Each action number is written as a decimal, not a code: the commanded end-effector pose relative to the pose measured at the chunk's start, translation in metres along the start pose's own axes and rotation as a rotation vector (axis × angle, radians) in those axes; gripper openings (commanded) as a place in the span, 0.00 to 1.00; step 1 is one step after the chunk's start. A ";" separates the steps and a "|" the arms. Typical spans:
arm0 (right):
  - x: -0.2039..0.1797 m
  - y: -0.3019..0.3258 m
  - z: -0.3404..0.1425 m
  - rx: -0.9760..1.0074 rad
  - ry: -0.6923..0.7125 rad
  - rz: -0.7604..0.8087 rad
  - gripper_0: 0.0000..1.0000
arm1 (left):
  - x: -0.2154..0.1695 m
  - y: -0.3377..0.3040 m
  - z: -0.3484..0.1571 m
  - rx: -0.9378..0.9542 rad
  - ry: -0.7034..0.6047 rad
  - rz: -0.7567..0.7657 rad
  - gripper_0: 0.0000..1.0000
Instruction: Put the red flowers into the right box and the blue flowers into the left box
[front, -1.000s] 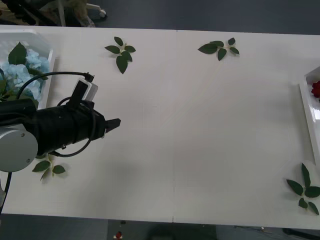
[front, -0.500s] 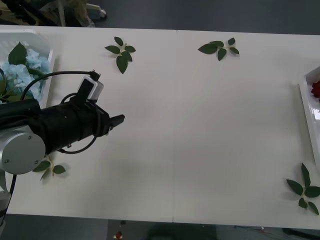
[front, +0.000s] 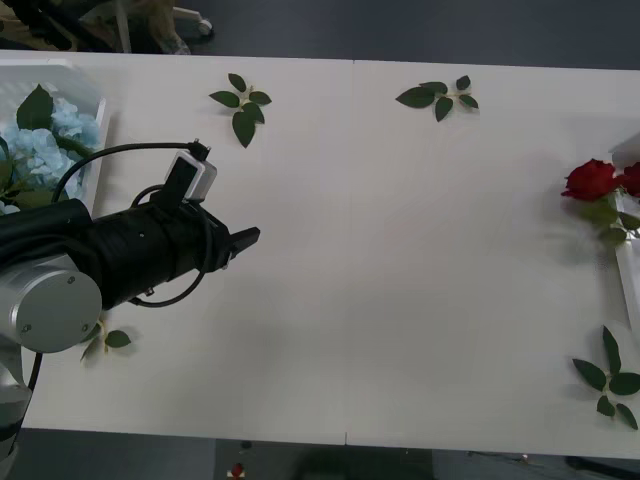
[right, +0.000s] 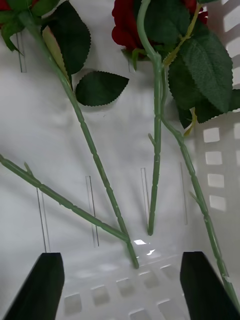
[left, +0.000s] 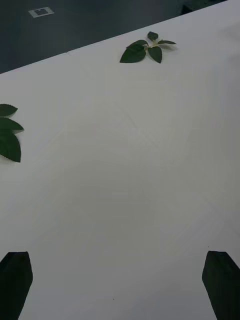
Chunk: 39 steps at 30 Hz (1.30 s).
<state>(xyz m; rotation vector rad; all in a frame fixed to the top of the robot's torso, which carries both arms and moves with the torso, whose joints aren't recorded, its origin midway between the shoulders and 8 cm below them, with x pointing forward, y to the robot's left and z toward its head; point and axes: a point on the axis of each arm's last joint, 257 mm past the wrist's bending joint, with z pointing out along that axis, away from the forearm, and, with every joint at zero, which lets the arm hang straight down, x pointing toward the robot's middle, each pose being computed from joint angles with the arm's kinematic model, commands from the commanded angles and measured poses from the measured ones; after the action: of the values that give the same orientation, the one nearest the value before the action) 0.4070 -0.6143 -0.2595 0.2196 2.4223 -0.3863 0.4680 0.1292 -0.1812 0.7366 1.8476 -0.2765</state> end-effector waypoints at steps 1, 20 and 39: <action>-0.023 -0.021 -0.012 0.034 -0.030 -0.063 0.95 | -0.022 -0.003 0.002 0.008 -0.040 0.075 1.00; -0.037 0.055 -0.037 -0.200 -0.089 -0.054 0.95 | -0.023 -0.009 0.006 0.035 -0.043 0.059 1.00; -0.035 0.211 -0.110 -0.611 -0.294 -0.201 0.95 | -0.023 -0.009 0.006 0.035 -0.043 0.059 1.00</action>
<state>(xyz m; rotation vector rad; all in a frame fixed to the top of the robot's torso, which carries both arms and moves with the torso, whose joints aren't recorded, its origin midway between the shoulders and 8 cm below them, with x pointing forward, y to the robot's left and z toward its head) 0.4116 -0.4005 -0.2223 -0.2303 2.2440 0.2429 0.4714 0.1198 -0.1789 0.7411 1.8424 -0.3164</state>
